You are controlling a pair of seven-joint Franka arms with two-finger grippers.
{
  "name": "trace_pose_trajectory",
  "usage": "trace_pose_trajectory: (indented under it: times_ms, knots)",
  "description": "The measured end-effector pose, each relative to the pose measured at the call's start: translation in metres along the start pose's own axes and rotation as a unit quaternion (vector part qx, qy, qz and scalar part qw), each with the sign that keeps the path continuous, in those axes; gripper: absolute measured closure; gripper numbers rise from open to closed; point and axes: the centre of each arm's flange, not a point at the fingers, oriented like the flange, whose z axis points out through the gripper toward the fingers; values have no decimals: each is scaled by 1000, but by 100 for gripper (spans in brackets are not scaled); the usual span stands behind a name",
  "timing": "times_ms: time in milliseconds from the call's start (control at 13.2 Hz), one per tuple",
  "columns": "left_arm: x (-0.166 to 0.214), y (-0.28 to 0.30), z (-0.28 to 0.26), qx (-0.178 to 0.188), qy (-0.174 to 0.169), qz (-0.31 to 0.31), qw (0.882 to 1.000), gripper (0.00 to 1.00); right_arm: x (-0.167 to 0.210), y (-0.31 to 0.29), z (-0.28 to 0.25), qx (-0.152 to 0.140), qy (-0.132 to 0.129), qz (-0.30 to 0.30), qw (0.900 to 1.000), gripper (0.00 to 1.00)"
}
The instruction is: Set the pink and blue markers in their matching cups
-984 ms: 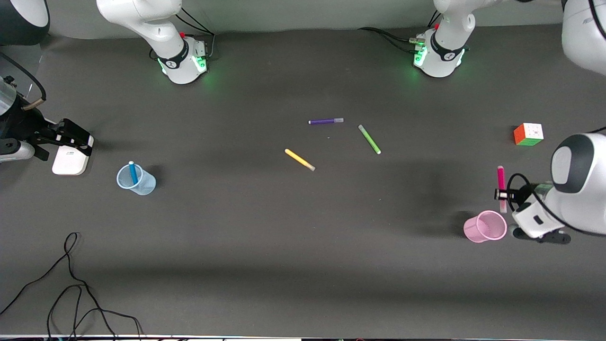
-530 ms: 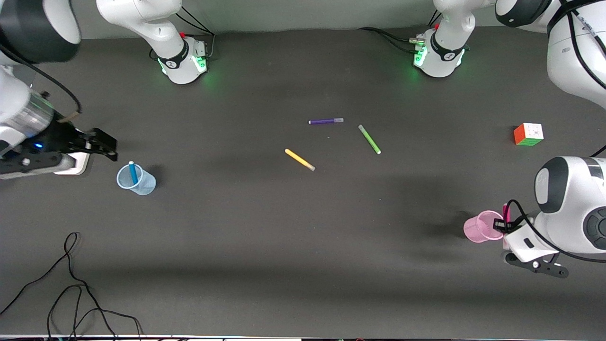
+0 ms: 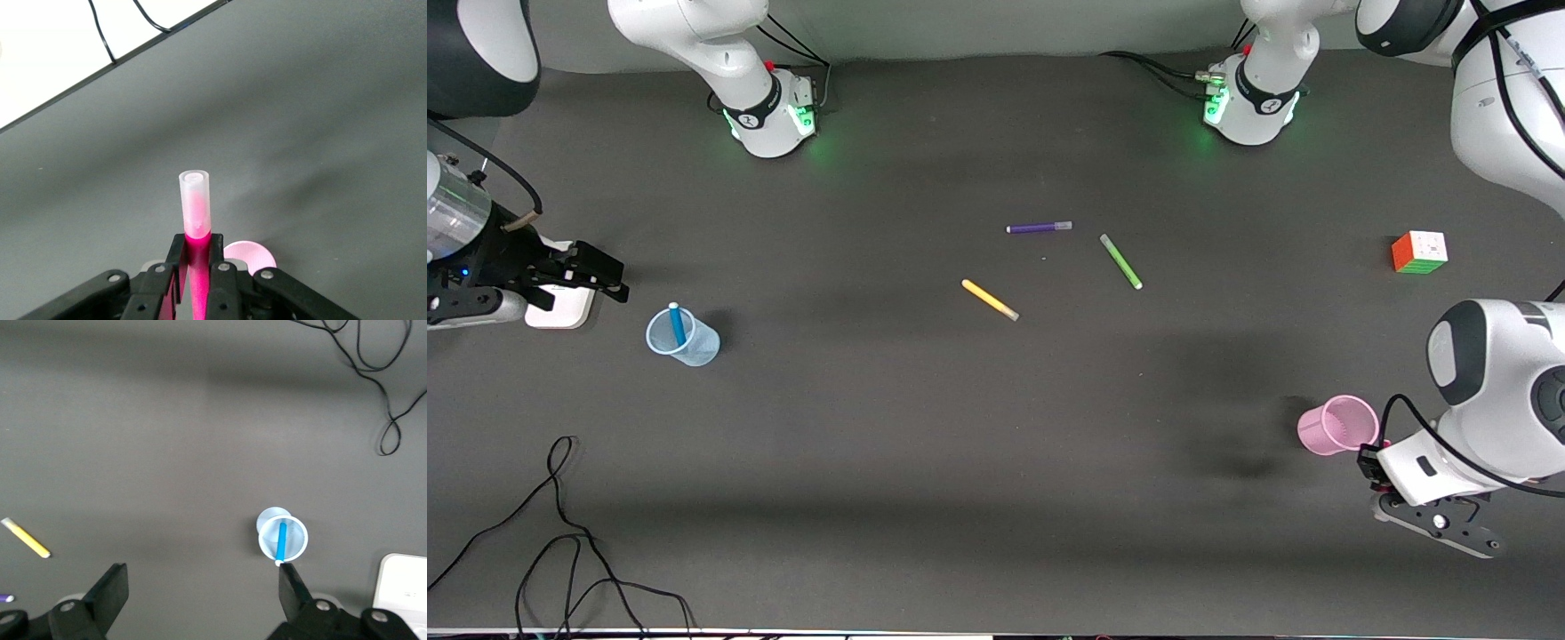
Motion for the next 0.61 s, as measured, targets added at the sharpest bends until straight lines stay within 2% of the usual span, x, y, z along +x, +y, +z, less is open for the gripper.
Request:
trace_pose_trajectory:
  times_ms: [379, 606]
  knots:
    - [-17, -1, 35, -13, -3, -6, 1000, 83, -1, -1, 7, 3, -4, 0, 1000, 0]
    - [-26, 8, 42, -16, 20, -5, 1000, 83, -1, -2, 7, 3, -5, -1, 1000, 0]
